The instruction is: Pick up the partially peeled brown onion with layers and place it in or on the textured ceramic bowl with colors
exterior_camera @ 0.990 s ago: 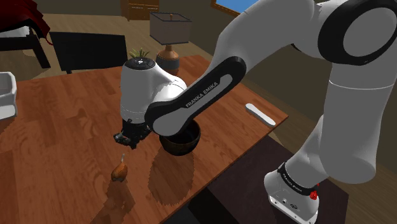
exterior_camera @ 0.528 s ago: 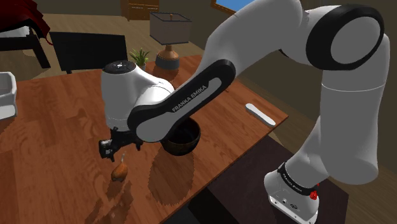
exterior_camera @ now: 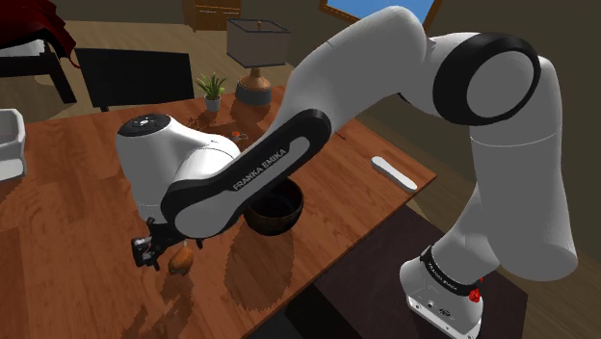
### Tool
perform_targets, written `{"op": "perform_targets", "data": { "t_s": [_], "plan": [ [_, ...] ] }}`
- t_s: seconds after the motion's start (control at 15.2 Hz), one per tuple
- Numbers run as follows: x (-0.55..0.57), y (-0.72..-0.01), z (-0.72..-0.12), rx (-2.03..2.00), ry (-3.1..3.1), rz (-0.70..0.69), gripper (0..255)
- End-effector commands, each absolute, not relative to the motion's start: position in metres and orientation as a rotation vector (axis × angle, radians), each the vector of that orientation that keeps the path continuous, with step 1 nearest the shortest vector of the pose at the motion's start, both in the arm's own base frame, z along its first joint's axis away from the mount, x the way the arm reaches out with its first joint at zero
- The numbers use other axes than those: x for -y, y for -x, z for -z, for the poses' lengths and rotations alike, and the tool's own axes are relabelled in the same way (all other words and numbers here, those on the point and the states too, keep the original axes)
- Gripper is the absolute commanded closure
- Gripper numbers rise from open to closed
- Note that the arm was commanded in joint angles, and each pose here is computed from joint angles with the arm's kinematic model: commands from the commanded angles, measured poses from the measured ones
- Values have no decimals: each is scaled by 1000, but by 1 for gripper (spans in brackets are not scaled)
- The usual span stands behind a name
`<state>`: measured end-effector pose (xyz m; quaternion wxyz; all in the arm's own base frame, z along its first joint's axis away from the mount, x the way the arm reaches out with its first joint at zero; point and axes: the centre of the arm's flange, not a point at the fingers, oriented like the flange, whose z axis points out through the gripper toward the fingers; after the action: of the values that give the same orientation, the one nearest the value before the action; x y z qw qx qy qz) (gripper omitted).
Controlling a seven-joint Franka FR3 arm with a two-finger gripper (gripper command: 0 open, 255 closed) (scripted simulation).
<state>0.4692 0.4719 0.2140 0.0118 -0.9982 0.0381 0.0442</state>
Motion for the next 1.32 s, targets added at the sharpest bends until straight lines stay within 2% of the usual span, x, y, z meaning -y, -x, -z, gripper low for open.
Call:
{"op": "perform_targets", "data": {
  "t_s": [0.0, 0.59, 0.66, 1.25],
  "plan": [
    [-472, -468, -203, -119, 3113, -138, 0],
    [-472, -467, -195, -119, 3113, -138, 0],
    [-472, -467, -195, -119, 3113, -138, 255],
    [-472, -467, -195, -119, 3113, -138, 255]
  ]
}}
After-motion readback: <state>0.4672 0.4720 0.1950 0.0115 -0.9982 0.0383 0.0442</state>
